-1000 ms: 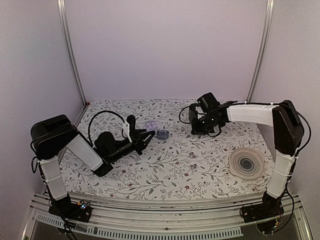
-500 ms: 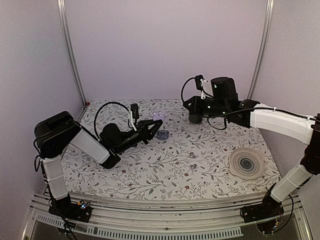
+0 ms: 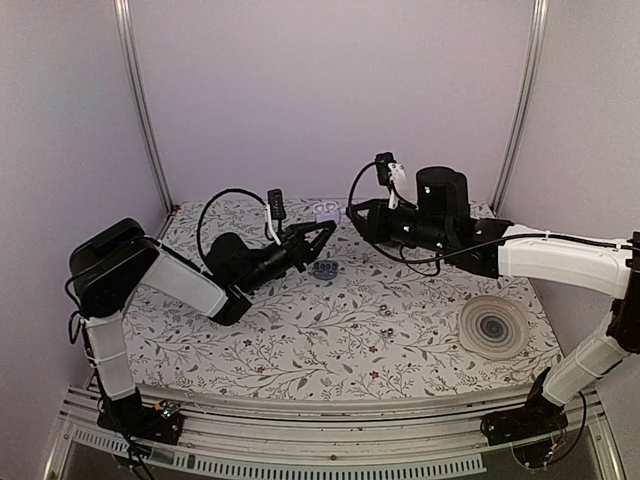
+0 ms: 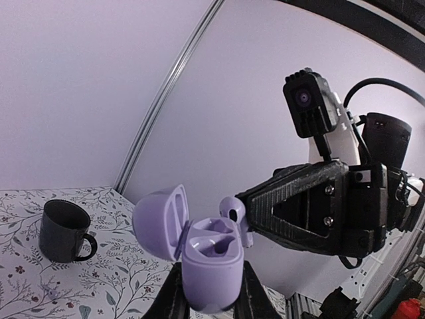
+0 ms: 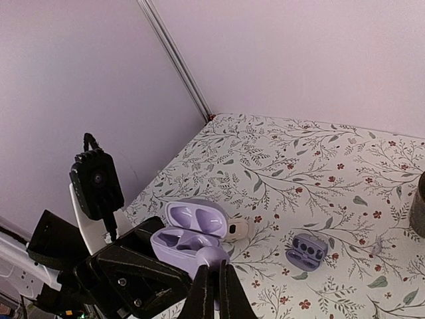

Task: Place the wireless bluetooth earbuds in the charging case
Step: Insert the left earbud into the left side groove of the charging case.

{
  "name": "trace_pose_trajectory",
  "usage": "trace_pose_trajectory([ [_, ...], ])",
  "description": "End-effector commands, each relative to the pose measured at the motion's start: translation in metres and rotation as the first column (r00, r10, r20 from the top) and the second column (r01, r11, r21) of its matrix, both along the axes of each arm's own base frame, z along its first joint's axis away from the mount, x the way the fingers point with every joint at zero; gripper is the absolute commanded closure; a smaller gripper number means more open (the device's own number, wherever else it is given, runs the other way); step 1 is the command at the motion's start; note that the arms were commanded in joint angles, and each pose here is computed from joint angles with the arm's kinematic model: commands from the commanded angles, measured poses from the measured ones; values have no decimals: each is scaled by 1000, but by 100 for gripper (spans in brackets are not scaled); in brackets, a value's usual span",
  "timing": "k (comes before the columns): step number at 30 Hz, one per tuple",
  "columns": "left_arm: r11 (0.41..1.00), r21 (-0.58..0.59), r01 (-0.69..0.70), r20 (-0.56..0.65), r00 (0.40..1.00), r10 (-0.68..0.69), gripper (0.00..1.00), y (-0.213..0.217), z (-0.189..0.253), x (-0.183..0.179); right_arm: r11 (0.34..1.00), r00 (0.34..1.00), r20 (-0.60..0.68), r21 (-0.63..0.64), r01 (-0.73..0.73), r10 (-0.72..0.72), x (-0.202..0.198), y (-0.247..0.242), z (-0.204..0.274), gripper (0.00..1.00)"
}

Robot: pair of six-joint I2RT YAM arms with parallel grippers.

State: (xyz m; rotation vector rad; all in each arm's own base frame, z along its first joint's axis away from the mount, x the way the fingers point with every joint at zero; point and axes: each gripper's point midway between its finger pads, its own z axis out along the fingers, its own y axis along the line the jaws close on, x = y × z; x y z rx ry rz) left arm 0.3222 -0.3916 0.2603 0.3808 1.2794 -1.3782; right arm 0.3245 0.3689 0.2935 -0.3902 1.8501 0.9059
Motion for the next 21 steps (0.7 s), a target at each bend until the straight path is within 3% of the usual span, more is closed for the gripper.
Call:
trace_pose_trajectory([
  [1,998,24,60,9,998,-61,100,-15,1,-11,998,994,109,66,14,-21,-7,-5,39,96],
  [21,983,13,185,58,981,-186,100,-32,19,-31,999,986,160,29,-42,37,-14,5,35,96],
])
